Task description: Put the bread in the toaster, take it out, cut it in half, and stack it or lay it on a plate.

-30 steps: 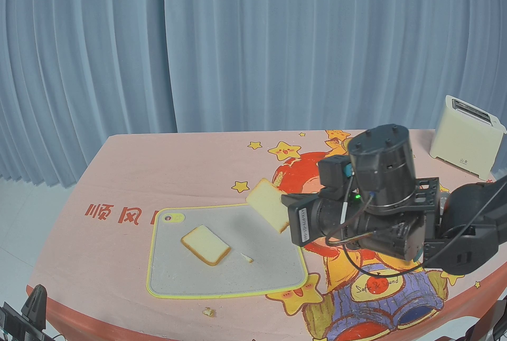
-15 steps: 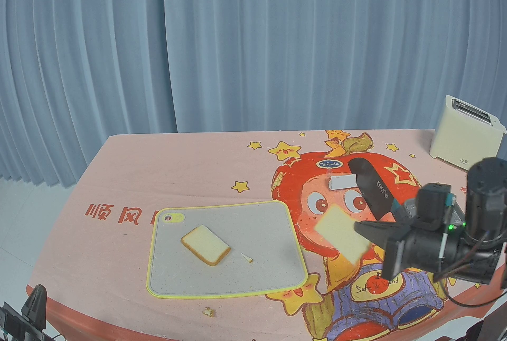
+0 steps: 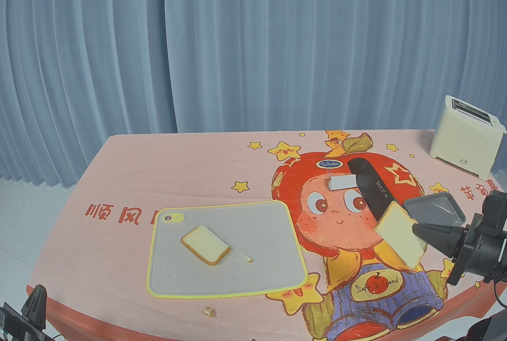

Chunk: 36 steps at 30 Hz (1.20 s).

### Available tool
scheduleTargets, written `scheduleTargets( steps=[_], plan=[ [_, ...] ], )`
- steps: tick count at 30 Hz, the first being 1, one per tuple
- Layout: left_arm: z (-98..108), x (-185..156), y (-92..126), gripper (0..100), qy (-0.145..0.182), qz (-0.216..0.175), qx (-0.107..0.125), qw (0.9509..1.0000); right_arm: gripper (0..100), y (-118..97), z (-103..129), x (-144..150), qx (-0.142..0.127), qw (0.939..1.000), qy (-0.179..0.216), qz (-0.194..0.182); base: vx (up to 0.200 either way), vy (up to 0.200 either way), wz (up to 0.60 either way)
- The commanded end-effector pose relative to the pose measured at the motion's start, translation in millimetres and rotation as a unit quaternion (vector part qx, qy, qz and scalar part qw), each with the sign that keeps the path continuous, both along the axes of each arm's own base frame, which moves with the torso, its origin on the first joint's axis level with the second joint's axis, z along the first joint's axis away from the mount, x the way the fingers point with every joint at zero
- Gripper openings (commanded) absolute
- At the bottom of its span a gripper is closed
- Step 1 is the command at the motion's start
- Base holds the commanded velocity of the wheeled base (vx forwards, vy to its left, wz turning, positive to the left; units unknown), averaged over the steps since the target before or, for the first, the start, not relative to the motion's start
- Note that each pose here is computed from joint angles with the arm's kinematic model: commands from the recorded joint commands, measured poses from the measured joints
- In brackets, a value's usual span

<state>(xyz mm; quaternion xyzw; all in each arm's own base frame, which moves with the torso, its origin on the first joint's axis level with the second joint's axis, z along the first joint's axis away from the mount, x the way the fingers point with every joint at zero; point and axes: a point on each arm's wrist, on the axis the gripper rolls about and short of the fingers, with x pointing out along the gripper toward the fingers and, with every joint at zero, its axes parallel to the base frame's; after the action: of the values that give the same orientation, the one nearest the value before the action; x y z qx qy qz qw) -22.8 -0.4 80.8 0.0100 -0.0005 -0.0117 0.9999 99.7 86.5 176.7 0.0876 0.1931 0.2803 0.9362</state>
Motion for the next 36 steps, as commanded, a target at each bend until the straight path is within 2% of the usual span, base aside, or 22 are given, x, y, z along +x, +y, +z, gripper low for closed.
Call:
scheduleTargets(
  steps=[1, 5, 11, 22, 30, 36],
  plan=[
    [-4.9, 1.3, 0.0, 0, 0.009, 0.0, 0.001, 1.0, 0, -3.7, 2.6, -2.7, 0.007, 0.9999, -0.009, -0.005, 0.0, 0.0, 0.0],
    [-4.9, 1.4, 0.0, 0, 0.01, 0.0, 0.001, 1.0, 0, -6.3, 8.3, -0.8, 0.015, 0.9995, -0.019, -0.018, 0.0, 0.0, 0.0],
    [-4.9, 1.4, 0.1, 0, 0.01, 0.002, -0.005, 0.9999, 0, -7.3, 9.5, 1.5, 0.008, 0.9983, -0.026, -0.051, 0.0, 0.0, 0.0],
    [-4.9, 1.4, 0.1, 0, 0.01, 0.003, -0.005, 0.9999, 0, -5.9, 7.2, 1.7, 0.002, 0.9984, -0.022, -0.052, 0.0, 0.0, 0.0],
    [-4.9, 1.4, 0.1, 0, 0.01, 0.003, -0.005, 0.9999, 0, -6.2, 3.4, 1.0, -0.005, 0.9986, -0.014, -0.051, 0.0, -0.2, 0.0],
    [-4.9, 1.4, 0.1, 0, 0.01, 0.003, -0.005, 0.9999, 0, -6.9, 4.9, 1.7, -0.001, 0.9983, -0.019, -0.055, 0.0, -0.2, 0.0]
  ],
)
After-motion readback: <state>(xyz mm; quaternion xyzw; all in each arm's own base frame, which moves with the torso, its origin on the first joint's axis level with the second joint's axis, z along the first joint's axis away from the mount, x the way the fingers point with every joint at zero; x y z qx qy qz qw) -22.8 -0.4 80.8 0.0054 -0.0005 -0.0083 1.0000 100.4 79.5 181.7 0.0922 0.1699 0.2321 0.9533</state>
